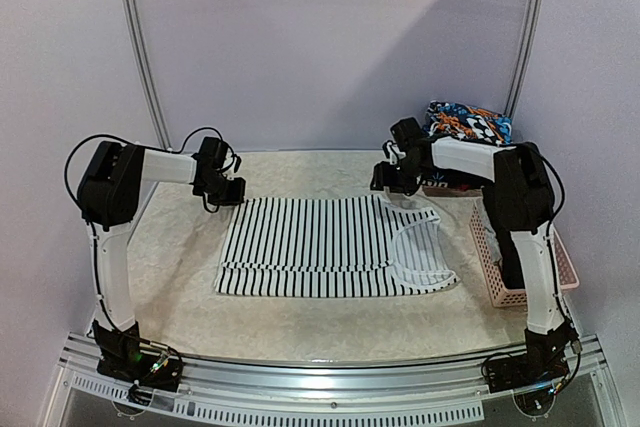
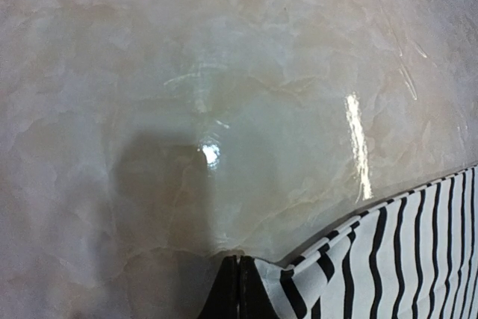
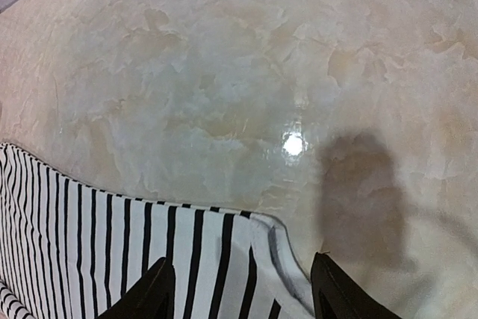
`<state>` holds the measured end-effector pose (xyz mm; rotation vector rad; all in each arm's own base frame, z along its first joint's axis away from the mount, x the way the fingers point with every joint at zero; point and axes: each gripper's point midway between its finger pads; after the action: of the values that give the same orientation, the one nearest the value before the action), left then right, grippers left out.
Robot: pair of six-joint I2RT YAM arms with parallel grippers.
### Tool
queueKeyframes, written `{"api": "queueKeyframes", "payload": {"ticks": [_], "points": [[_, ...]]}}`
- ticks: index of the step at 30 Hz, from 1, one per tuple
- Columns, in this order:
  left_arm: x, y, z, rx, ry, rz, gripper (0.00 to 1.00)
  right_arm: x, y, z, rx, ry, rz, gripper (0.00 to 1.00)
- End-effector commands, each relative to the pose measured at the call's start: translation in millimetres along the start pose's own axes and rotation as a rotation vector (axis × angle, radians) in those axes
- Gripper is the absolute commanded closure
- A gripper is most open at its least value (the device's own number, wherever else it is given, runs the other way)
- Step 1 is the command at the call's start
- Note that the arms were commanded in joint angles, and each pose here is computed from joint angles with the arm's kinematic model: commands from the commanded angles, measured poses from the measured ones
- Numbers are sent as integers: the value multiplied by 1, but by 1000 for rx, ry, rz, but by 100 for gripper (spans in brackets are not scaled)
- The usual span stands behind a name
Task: Fold and stack the mixed laundry pile
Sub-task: Pick up the 1/3-folded tank top from the center of the board.
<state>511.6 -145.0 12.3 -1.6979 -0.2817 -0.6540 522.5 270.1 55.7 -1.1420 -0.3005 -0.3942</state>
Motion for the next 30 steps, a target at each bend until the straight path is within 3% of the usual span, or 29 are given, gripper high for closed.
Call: {"api": "queueKeyframes", "payload": {"ticks": [1,22,30], "points": [[3,-8,-8,-15,25,-11,100,-2,21,-7,38,38,58,39],[2,-7,-9,-18,26,-4,100,-13,51,-14,86,42,122,79],[2,-6,-9,-18,26,-2,100,-13,54,-16,81,32,124,100]]}}
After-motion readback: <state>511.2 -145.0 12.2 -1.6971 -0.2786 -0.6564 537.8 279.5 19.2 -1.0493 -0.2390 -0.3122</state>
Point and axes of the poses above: each gripper's point midway between its finger pads, its own y axis out along the fingers, its own z axis along the line the jaws close on, x = y × z, and after that the axes turned 9 degrees about y, right-handed
